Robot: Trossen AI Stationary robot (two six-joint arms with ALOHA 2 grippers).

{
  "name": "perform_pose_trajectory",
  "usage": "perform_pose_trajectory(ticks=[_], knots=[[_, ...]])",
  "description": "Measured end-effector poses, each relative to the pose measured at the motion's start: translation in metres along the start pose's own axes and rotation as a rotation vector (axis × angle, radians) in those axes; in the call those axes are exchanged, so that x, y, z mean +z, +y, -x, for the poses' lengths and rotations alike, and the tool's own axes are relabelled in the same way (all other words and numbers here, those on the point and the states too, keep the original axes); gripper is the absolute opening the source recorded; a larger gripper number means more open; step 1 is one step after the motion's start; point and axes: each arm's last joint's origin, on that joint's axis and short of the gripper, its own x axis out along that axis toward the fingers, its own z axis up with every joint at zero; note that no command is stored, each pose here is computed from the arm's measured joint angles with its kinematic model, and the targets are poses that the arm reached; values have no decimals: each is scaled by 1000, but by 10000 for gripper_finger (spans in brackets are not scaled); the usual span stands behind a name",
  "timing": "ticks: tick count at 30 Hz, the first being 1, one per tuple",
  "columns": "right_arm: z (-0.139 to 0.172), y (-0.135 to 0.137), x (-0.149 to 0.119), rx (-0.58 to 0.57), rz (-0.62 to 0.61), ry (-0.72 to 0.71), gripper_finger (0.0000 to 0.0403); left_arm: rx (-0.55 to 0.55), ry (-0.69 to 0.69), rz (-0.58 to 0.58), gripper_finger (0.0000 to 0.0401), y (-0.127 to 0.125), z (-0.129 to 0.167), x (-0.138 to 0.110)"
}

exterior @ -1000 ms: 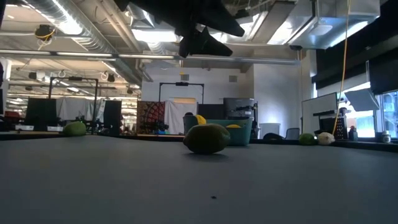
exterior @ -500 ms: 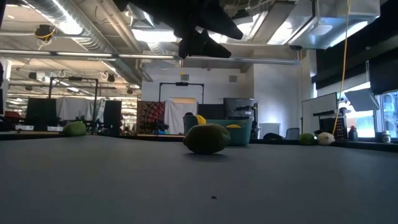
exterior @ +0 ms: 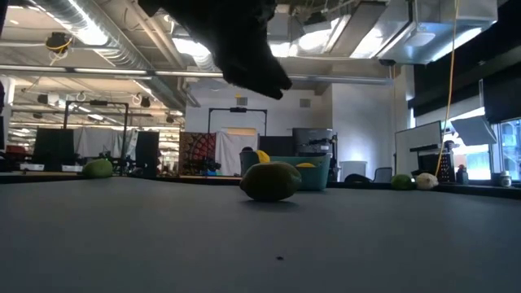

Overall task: Sort produce into baskets
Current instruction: Put the green lime into the pink bin

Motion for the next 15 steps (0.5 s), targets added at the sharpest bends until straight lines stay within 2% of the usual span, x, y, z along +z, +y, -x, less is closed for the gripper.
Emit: perform_pose_trajectory(ticks=[9, 15], knots=[[-5, -8, 23, -61, 157, -97, 253, 9, 70, -29, 290, 0, -5, -8], [-7, -11, 32, -81, 213, -116, 253, 13, 132, -45, 290, -5, -26, -22]])
